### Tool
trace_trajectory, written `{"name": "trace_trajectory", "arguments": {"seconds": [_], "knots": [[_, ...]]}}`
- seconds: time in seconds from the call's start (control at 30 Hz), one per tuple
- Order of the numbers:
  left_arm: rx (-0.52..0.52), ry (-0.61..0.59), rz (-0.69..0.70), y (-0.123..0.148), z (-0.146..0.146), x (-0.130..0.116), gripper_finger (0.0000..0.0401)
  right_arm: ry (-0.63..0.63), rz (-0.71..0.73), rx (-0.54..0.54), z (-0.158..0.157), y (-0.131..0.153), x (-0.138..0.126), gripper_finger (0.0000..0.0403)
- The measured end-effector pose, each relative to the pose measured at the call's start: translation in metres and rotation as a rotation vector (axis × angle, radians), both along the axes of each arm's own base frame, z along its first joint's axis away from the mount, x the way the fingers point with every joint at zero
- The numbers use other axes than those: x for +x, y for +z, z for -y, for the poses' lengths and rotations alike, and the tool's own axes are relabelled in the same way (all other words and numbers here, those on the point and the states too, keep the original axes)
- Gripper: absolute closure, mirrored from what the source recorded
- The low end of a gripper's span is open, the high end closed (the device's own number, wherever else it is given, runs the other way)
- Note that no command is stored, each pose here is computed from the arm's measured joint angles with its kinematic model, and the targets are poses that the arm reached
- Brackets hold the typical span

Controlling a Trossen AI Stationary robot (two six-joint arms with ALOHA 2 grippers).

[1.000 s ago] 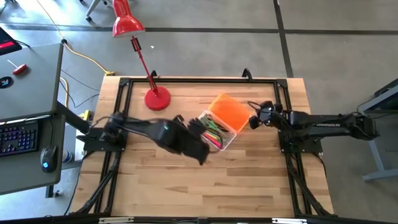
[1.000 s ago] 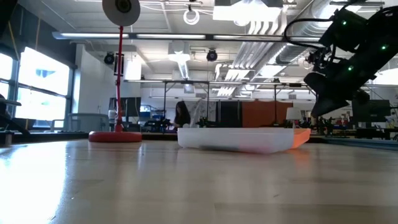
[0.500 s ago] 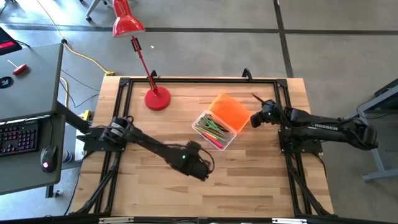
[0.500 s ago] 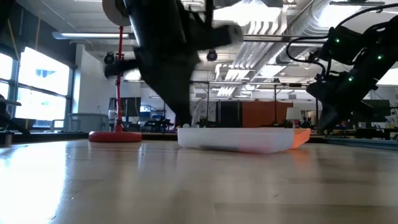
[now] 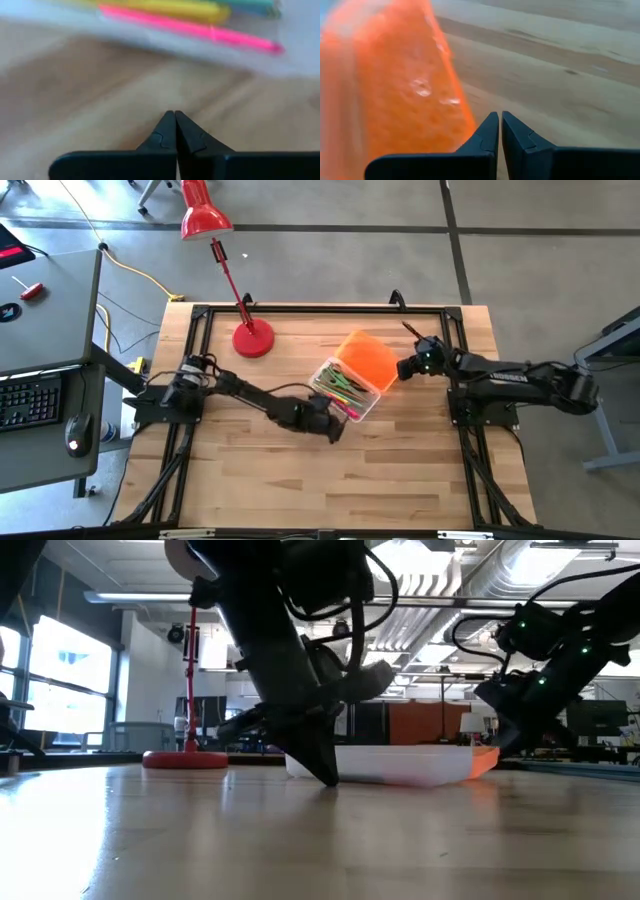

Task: Pick & place school supplies into a supply box
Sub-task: Close the lid of the supply box

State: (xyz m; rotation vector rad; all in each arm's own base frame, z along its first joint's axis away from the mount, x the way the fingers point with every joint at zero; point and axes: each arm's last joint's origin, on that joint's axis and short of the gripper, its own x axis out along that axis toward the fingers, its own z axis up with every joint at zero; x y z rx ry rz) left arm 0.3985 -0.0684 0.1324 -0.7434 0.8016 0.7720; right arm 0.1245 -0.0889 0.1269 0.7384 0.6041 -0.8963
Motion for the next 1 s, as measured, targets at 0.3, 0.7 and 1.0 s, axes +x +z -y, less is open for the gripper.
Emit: {"name": "trace_trajectory", "arguments": {"seconds": [0.3, 0.7, 1.0], "knots": [[0.032, -0.017, -0.016, 0.001, -0.047, 0.008, 0.0388, 0.101, 0.055, 0.046, 0.009, -0.008, 0.009, 0.0402], [0.039, -0.042, -0.033, 0.005, -0.057, 0.007, 0.0391, 0.172, 0.146, -0.025, 0.009, 0.006, 0.01, 0.0402], [0.029, -0.041, -0.03, 0.005, -0.056, 0.007, 0.0384, 0.268, 0.271, -0.106, 0.001, 0.027, 0.01, 0.0402]]}}
